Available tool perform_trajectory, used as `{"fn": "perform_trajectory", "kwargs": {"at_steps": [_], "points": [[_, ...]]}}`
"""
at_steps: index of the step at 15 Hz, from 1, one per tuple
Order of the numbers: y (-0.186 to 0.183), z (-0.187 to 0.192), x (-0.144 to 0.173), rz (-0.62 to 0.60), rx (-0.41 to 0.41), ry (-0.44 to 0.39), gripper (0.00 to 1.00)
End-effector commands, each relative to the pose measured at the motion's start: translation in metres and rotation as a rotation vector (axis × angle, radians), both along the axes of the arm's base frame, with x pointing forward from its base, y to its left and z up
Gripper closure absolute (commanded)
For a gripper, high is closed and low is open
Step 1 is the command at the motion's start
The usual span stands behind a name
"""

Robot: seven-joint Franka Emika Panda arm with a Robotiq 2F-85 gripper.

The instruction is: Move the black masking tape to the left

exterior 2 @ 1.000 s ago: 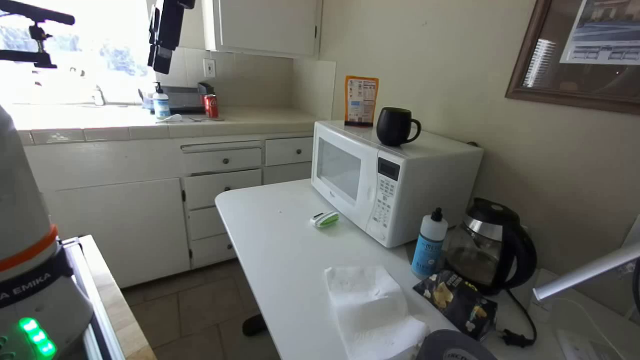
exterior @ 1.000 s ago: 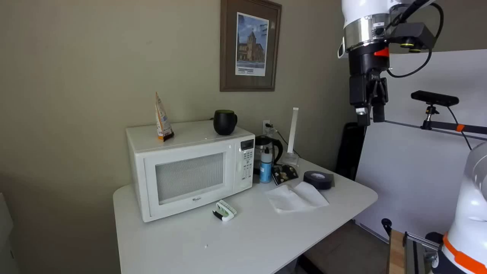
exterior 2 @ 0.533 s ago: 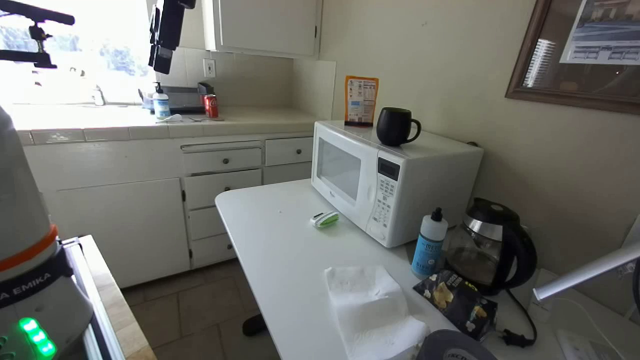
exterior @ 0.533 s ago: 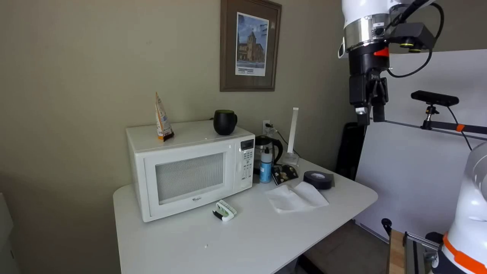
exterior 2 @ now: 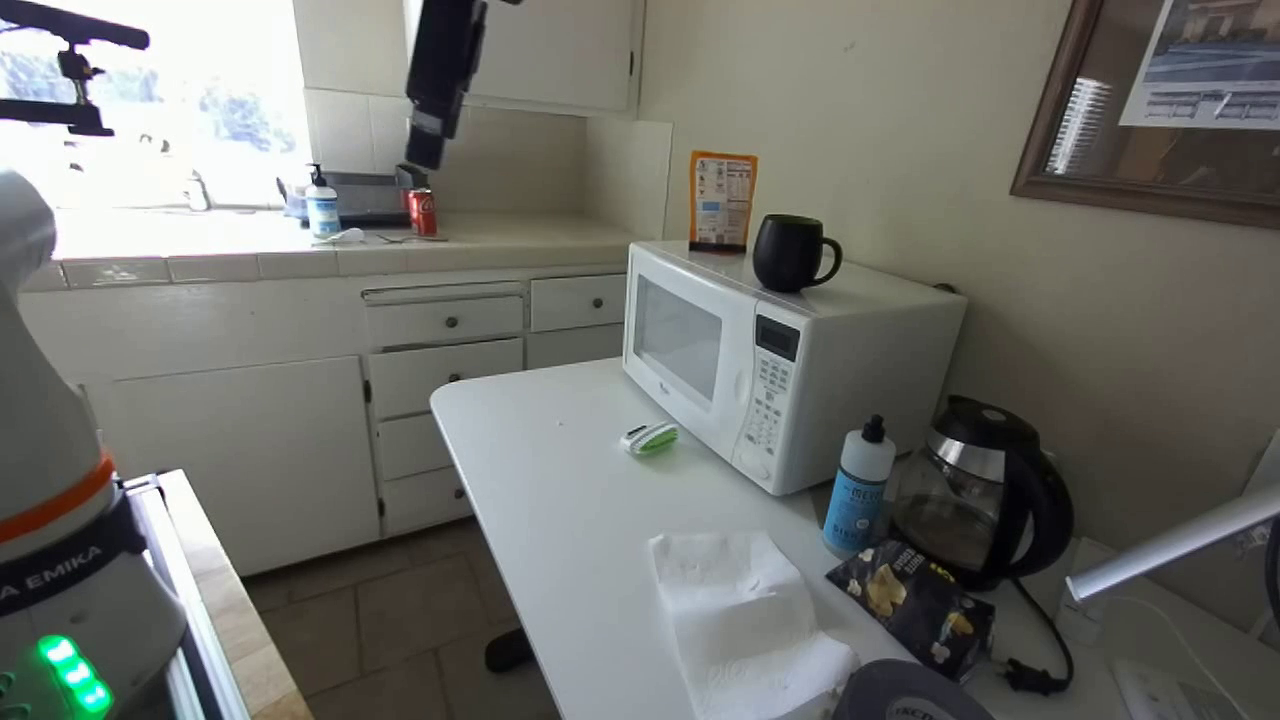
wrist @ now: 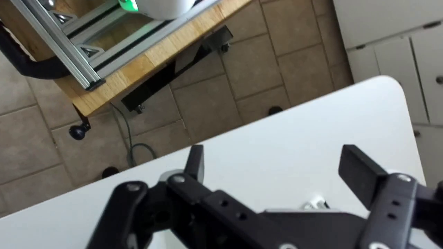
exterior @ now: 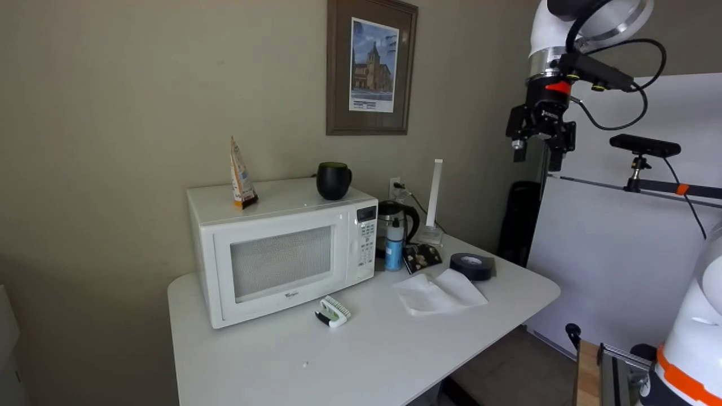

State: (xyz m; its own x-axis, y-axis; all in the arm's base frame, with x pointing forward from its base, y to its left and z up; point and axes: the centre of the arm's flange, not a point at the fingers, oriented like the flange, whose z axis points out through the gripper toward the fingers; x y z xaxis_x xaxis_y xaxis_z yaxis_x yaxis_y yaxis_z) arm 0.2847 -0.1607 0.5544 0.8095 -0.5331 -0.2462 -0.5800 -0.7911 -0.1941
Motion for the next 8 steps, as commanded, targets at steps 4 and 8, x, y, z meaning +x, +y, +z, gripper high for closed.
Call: {"fn": "perform_trajectory", "kwargs": {"at_steps": [4,8], "points": [[-0.140,-0.072,0.057,-0.355,0.081,-0.246,0.00],[-0.198,-0.123,0.074,-0.570,0.003,-0.324,0.00]]}}
